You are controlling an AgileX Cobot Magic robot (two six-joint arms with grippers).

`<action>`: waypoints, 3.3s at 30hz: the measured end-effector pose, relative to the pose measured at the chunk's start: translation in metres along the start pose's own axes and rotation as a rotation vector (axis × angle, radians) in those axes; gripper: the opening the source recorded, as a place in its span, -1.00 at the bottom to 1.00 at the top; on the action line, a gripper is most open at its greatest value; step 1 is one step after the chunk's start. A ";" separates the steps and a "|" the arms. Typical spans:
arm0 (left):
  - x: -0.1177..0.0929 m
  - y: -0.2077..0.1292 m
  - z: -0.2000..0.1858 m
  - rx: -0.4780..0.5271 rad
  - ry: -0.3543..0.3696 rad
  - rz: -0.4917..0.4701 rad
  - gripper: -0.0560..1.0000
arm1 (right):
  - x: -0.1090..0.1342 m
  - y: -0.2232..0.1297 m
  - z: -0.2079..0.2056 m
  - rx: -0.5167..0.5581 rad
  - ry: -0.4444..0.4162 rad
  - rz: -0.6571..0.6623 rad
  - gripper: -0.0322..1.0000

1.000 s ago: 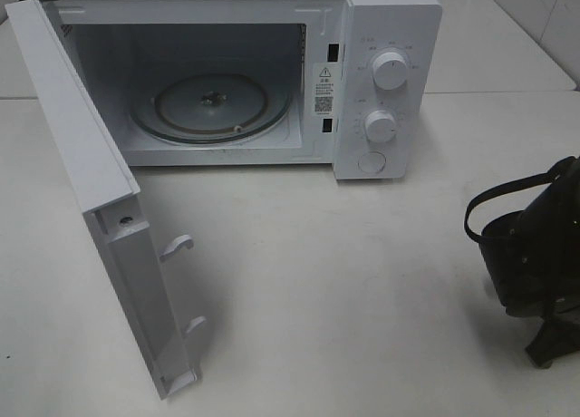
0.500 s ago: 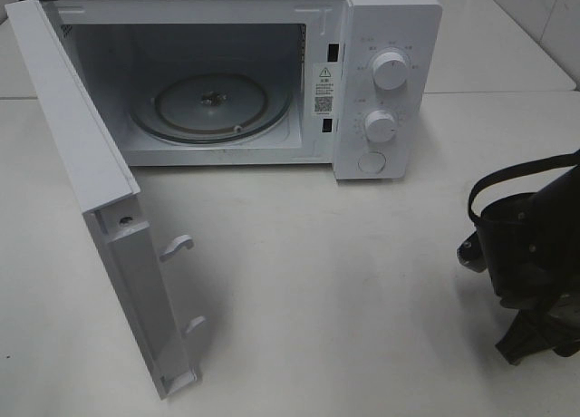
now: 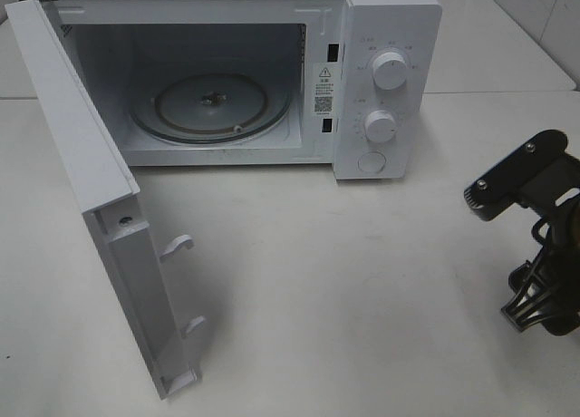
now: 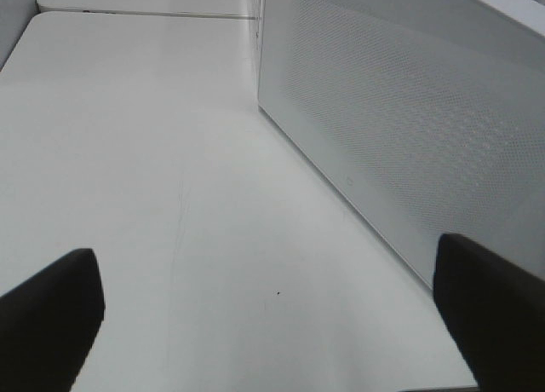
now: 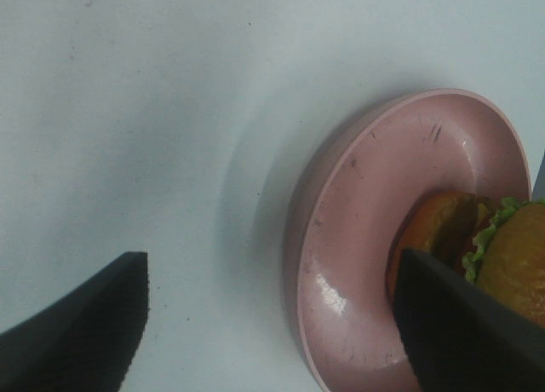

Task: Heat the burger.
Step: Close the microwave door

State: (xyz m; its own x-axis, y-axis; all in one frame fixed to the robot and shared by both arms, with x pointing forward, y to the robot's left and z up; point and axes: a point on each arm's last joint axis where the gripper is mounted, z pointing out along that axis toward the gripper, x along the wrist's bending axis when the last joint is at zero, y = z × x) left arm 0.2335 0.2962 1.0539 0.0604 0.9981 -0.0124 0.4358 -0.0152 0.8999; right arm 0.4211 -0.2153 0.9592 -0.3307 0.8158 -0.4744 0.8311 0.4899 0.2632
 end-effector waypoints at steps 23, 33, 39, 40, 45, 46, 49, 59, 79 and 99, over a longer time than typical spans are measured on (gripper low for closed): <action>0.000 0.000 0.000 0.000 0.000 0.000 0.95 | -0.042 -0.023 -0.127 -0.316 0.413 0.034 0.56; 0.000 0.000 0.000 0.000 0.000 0.000 0.95 | -0.064 -0.061 -0.154 -0.456 0.428 0.103 0.55; 0.000 0.000 0.000 0.000 0.000 0.000 0.95 | -0.082 -0.086 -0.164 -0.552 0.384 0.229 0.55; 0.000 0.000 0.000 0.000 0.000 0.000 0.95 | -0.087 -0.094 -0.167 -0.572 0.361 0.274 0.54; 0.000 0.000 0.000 0.000 0.000 0.000 0.95 | -0.093 -0.109 -0.171 -0.612 0.314 0.357 0.54; 0.000 0.000 0.000 0.000 0.000 0.000 0.95 | -0.093 -0.118 -0.169 -0.620 0.285 0.402 0.54; 0.000 0.000 0.000 0.000 0.000 0.000 0.95 | -0.091 -0.128 -0.166 -0.628 0.261 0.439 0.54; 0.000 0.000 0.000 0.000 0.000 0.000 0.95 | -0.071 -0.161 -0.140 -0.666 0.161 0.589 0.54; 0.000 0.000 0.000 0.000 0.000 0.000 0.95 | -0.060 -0.176 -0.137 -0.704 0.105 0.643 0.54; 0.000 0.000 0.000 0.000 0.000 0.000 0.95 | -0.060 -0.176 -0.137 -0.704 0.104 0.640 0.52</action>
State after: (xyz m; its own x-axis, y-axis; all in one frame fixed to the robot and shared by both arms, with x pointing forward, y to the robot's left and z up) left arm 0.2335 0.2962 1.0539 0.0604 0.9981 -0.0124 0.4358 -0.0152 0.8999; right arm 0.2336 -0.3084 1.0569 0.0272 0.9996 0.0026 0.4196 -0.0137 0.9076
